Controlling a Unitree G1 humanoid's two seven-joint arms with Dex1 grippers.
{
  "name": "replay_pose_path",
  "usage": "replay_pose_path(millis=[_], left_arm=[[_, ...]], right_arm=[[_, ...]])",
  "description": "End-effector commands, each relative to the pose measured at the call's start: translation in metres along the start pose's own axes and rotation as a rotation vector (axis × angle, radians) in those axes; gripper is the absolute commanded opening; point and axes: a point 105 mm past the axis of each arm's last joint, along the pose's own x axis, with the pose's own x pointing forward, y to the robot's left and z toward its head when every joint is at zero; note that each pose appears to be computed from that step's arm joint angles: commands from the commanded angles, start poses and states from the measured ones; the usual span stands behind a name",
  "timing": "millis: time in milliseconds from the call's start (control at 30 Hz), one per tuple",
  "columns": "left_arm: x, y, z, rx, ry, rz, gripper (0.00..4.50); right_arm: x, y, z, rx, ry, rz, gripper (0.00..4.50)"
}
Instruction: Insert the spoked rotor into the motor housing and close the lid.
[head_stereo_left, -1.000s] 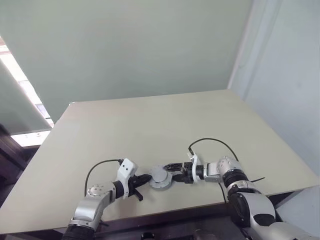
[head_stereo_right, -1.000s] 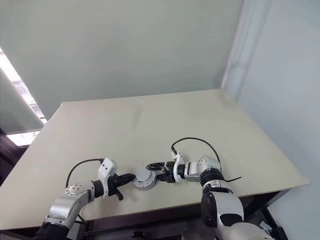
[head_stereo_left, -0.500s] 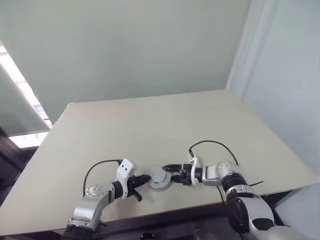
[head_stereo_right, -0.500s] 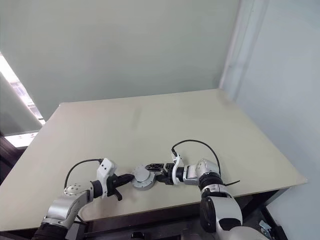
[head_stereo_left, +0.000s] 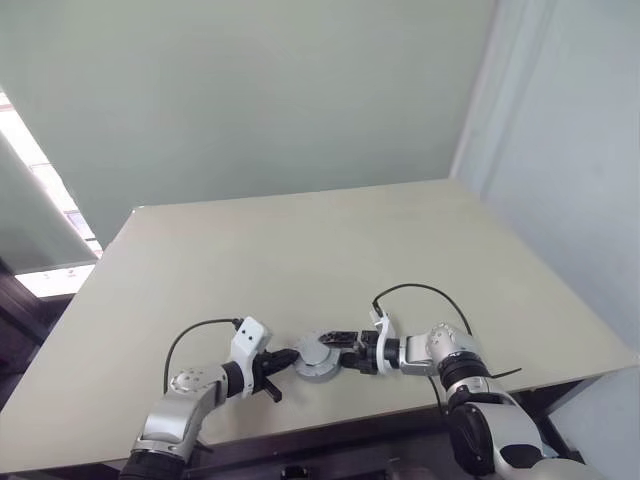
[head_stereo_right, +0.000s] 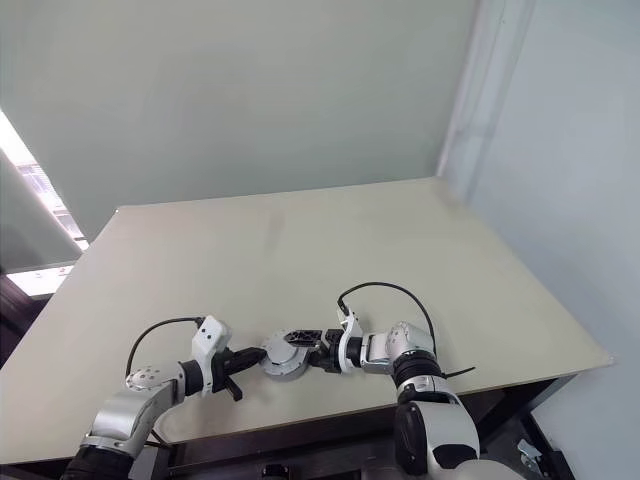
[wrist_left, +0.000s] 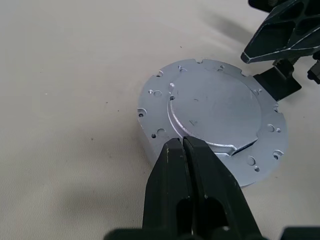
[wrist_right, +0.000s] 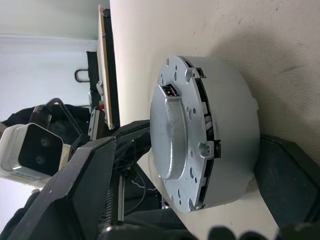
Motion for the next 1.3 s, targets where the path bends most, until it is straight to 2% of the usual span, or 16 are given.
replay_pose_path(millis=[33, 200, 367, 833, 1000, 1100, 1200, 1300], left_arm=[[0.007, -0.011, 0.001, 0.005, 0.004, -0.039, 0.00], [0.007, -0.011, 0.001, 0.004, 0.005, -0.040, 0.00], [0.009, -0.012, 0.002, 0.006, 0.006, -0.042, 0.00], [0.007, -0.010, 0.003, -0.013, -0.002, -0.038, 0.00], [0.003, -0.010, 0.001, -0.046, 0.033, -0.056, 0.00], [-0.002, -0.009, 0.005, -0.089, 0.047, -0.076, 0.59], [-0.009, -0.003, 0.007, -0.102, 0.055, -0.060, 1.67], [-0.019, 0.008, 0.008, -0.129, 0.063, -0.019, 2.56]], right_arm=[[0.014, 0.014, -0.011, 0.033, 0.039, 0.074, 3.88], [0.012, 0.012, -0.010, 0.056, 0.021, 0.077, 2.16], [0.011, 0.012, -0.008, 0.076, 0.000, 0.089, 1.22], [0.013, 0.010, -0.009, 0.048, 0.002, 0.077, 1.22], [0.013, 0.009, -0.010, 0.050, 0.004, 0.071, 1.22], [0.013, 0.008, -0.010, 0.052, 0.001, 0.067, 1.22], [0.013, 0.007, -0.010, 0.053, 0.000, 0.064, 1.22], [0.013, 0.007, -0.010, 0.054, -0.002, 0.063, 1.22]])
